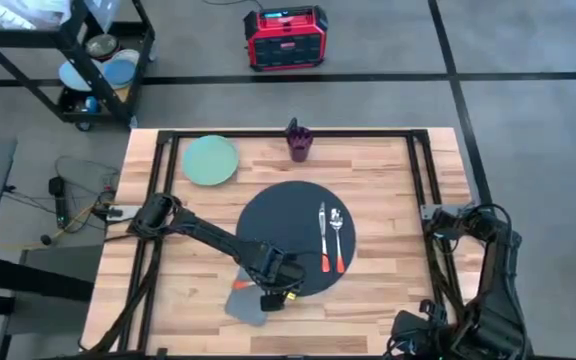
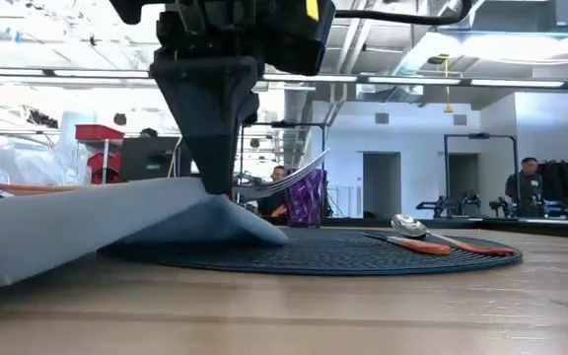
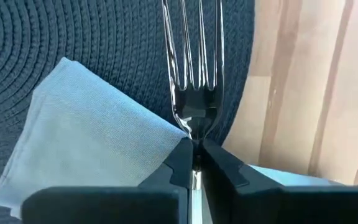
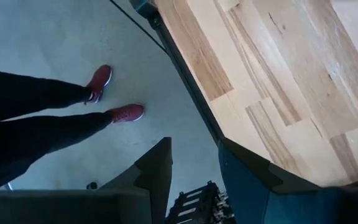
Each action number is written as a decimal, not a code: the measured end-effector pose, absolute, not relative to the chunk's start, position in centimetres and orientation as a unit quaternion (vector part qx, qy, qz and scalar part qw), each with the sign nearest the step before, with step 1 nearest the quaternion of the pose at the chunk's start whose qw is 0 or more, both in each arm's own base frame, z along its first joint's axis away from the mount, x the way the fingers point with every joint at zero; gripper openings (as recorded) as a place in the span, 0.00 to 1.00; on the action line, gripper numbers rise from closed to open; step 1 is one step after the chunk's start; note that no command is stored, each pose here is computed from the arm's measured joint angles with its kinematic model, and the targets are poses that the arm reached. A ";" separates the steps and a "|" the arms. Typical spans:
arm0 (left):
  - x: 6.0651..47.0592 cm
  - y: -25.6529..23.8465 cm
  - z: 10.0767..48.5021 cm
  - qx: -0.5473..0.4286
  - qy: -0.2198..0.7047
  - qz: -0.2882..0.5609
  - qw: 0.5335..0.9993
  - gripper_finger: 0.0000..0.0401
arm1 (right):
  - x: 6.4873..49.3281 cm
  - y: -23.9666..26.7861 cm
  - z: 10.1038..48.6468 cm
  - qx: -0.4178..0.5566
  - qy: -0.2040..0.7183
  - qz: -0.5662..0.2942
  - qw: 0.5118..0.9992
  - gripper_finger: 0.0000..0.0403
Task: Set table place
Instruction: Put the orange fork on the table napkin
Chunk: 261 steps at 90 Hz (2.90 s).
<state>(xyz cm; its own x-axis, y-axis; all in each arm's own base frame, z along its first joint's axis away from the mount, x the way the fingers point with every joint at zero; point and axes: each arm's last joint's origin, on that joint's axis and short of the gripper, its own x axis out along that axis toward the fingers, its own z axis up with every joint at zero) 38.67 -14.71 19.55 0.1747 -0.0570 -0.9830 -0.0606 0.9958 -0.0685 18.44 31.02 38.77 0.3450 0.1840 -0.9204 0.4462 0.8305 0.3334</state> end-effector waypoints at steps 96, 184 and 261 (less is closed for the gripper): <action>39.5 -14.8 19.3 -0.071 0.623 -0.064 0.776 0.22 | 18.5 31.3 38.9 0.289 0.561 -0.074 0.772 0.29; 42.5 -13.3 15.7 -0.113 0.604 -0.083 0.785 0.23 | 19.0 31.1 38.9 0.307 0.557 -0.084 0.767 0.29; 44.2 -12.7 17.2 -0.024 0.586 -0.062 0.808 0.39 | 19.2 30.9 38.9 0.308 0.557 -0.091 0.766 0.29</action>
